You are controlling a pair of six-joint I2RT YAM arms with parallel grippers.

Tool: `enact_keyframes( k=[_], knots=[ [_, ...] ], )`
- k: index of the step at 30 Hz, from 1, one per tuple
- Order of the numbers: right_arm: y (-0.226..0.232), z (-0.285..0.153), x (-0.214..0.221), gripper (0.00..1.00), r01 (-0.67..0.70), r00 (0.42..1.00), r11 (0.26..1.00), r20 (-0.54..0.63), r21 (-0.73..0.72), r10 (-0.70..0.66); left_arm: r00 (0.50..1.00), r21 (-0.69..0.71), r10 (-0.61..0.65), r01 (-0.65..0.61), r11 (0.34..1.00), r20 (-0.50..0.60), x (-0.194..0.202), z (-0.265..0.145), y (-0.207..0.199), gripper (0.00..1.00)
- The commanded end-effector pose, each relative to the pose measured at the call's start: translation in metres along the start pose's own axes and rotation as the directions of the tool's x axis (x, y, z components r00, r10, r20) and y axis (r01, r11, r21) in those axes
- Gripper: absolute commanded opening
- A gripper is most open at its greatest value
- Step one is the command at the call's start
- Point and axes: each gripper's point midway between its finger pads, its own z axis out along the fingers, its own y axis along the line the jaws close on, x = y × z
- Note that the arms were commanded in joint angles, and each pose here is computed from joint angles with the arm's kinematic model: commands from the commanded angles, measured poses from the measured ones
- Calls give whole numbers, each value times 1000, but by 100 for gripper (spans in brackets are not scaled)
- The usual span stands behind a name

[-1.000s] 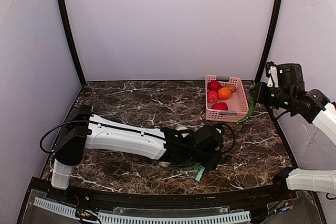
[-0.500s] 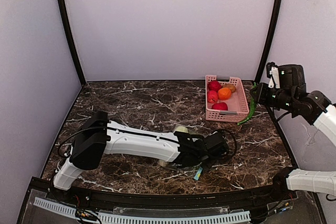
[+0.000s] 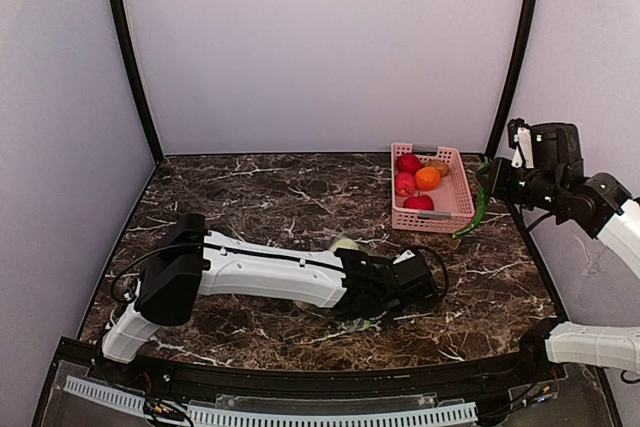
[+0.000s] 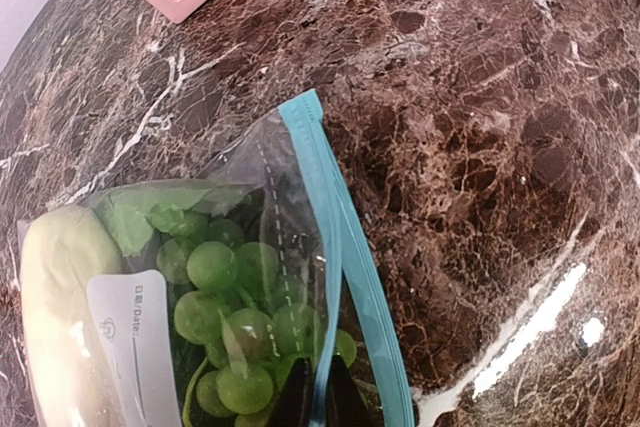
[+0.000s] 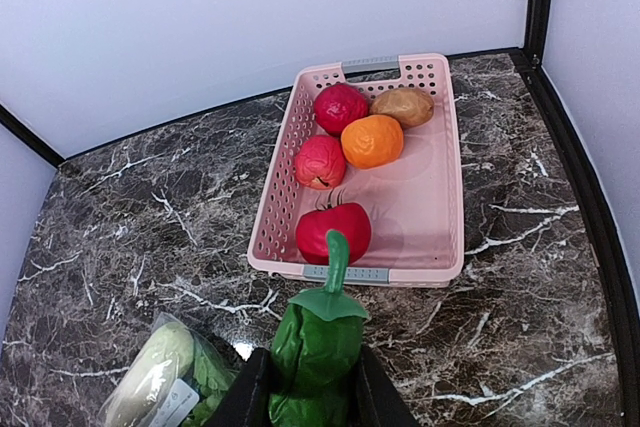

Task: Place the food in the zip-top bag and seal the zipper
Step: Pick up the zipper food storage bag at the center of the board.

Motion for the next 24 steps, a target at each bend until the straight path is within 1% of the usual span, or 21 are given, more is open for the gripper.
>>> enact_keyframes(
  k=[1, 6, 10, 13, 14, 17, 18, 19, 20, 21, 22, 23, 24],
  knots=[
    [-1, -2, -1, 25, -1, 1000, 1000, 10, -7, 1, 1000, -36, 6, -6, 999, -14, -4, -11, 8, 1],
    [6, -10, 3, 25, -9, 1000, 999, -15, -53, 8, 999, -21, -47, 48, 999, 16, -24, -31, 13, 1],
    [14, -18, 17, 25, -21, 996, 993, -89, -113, 11, 991, 1, -113, 113, 994, 65, -45, -55, 24, 1],
    [19, -25, 30, 25, -51, 990, 986, -139, -157, 29, 977, 62, -183, 178, 982, 105, -63, -71, 30, 1],
    [21, -27, 34, 25, -65, 987, 983, -154, -172, 39, 975, 74, -197, 190, 979, 103, -63, -71, 31, 1],
    [24, -34, 42, 25, -99, 981, 974, -182, -203, 62, 950, 167, -278, 254, 953, 139, -80, -86, 32, 1],
    [24, -35, 45, 25, -108, 979, 972, -194, -207, 67, 947, 176, -288, 263, 949, 139, -79, -85, 34, 1],
    [25, -37, 48, 25, -118, 976, 970, -206, -211, 74, 931, 218, -326, 288, 932, 163, -90, -96, 36, 1],
    [26, -38, 50, 25, -126, 973, 968, -217, -215, 78, 930, 223, -333, 296, 929, 157, -86, -93, 38, 1],
    [26, -39, 53, 25, -133, 970, 966, -230, -221, 81, 910, 269, -373, 320, 909, 179, -96, -103, 40, 1],
    [28, -40, 55, 25, -141, 967, 963, -241, -230, 84, 904, 280, -388, 332, 901, 177, -93, -105, 46, 1],
    [30, -40, 58, 25, -148, 963, 959, -257, -241, 84, 889, 320, -420, 351, 880, 180, -97, -106, 44, 1],
    [33, -41, 61, 25, -154, 958, 955, -274, -255, 81, 886, 336, -433, 362, 870, 166, -90, -105, 48, 1]
  ],
)
